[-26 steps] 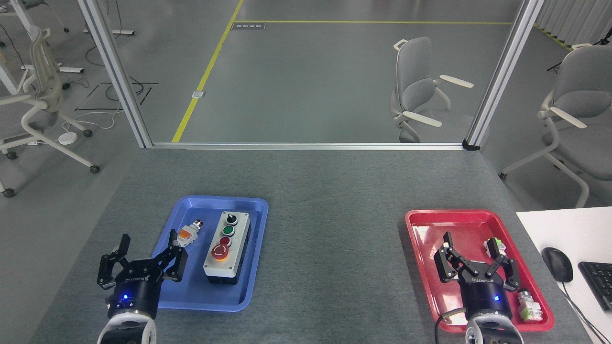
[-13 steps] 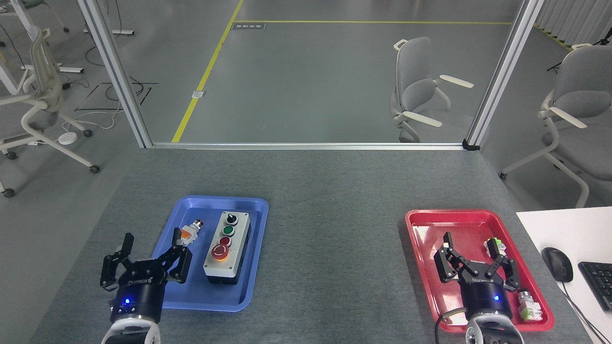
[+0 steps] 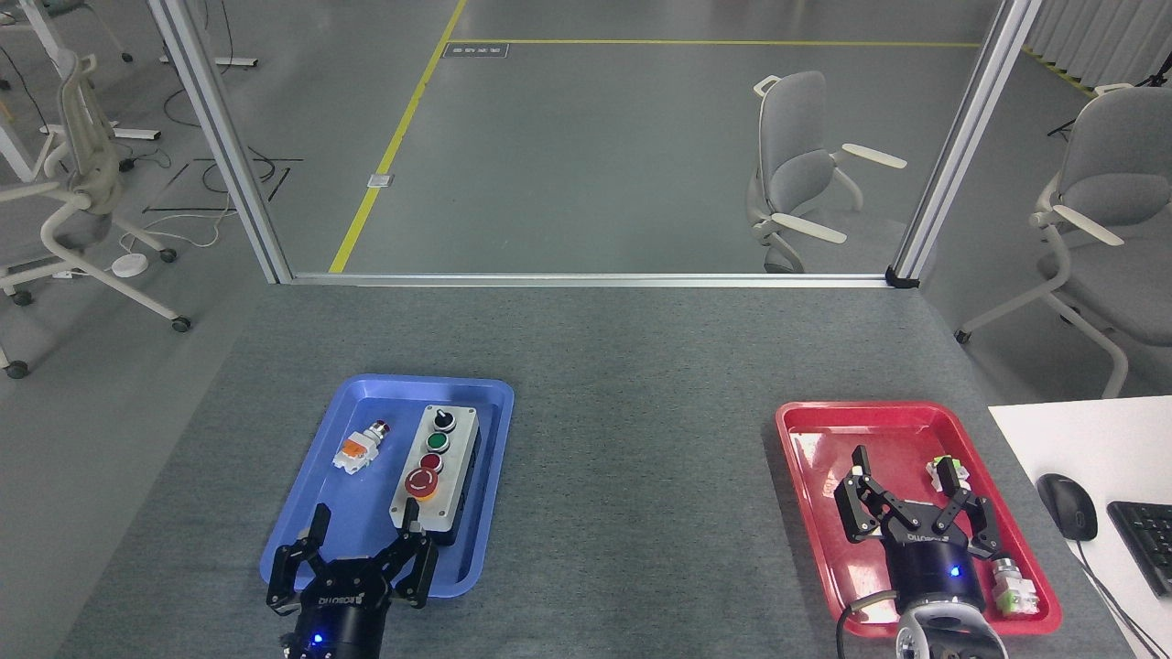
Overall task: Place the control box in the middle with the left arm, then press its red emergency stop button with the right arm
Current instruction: 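Move the left gripper over the gray control box in the blue tray, then close the left gripper on the near end of the control box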
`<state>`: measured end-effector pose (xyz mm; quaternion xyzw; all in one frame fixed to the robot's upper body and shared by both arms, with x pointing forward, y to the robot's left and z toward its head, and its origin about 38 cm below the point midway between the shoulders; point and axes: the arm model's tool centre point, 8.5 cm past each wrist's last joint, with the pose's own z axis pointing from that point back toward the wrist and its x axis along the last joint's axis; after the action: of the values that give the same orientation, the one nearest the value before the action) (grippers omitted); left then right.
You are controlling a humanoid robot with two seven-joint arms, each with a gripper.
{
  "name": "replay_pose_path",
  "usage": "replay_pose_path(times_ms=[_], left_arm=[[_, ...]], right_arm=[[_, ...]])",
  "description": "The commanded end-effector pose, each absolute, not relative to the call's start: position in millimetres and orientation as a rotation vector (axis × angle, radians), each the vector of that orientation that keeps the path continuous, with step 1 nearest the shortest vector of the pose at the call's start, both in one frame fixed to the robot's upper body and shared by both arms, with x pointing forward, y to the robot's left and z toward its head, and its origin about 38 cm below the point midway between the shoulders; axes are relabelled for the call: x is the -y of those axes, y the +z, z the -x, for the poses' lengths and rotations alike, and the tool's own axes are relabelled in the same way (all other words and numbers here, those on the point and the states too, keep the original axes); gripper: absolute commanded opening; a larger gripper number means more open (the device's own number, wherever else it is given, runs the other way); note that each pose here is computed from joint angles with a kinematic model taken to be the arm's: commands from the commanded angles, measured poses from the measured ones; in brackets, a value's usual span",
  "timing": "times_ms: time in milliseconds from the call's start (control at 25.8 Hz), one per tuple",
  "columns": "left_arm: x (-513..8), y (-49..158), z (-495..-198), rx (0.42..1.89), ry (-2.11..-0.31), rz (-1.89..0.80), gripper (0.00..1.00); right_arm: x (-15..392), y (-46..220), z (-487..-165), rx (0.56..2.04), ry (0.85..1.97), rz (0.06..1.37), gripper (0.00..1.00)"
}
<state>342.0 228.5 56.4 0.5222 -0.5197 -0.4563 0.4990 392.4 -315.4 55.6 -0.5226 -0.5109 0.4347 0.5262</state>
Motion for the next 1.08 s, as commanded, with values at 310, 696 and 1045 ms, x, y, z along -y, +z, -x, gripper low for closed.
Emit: replay_pose_path(times_ms=[310,696,1045], left_arm=[[-207,-1,-370,0.934,-1.291,-1.391,0.94],[-207,-1,-387,0.925,-1.287,-1.372,0.94],[-205,-10,-392,0.914,-1.290,-1.305,0.94]], right_arm=[[314,55,-392,1.224,1.038,1.246,0.98],[312,55,-393,1.226,1.033,1.243,0.98],[314,55,-393,1.224,1.039,1.248,0.98]])
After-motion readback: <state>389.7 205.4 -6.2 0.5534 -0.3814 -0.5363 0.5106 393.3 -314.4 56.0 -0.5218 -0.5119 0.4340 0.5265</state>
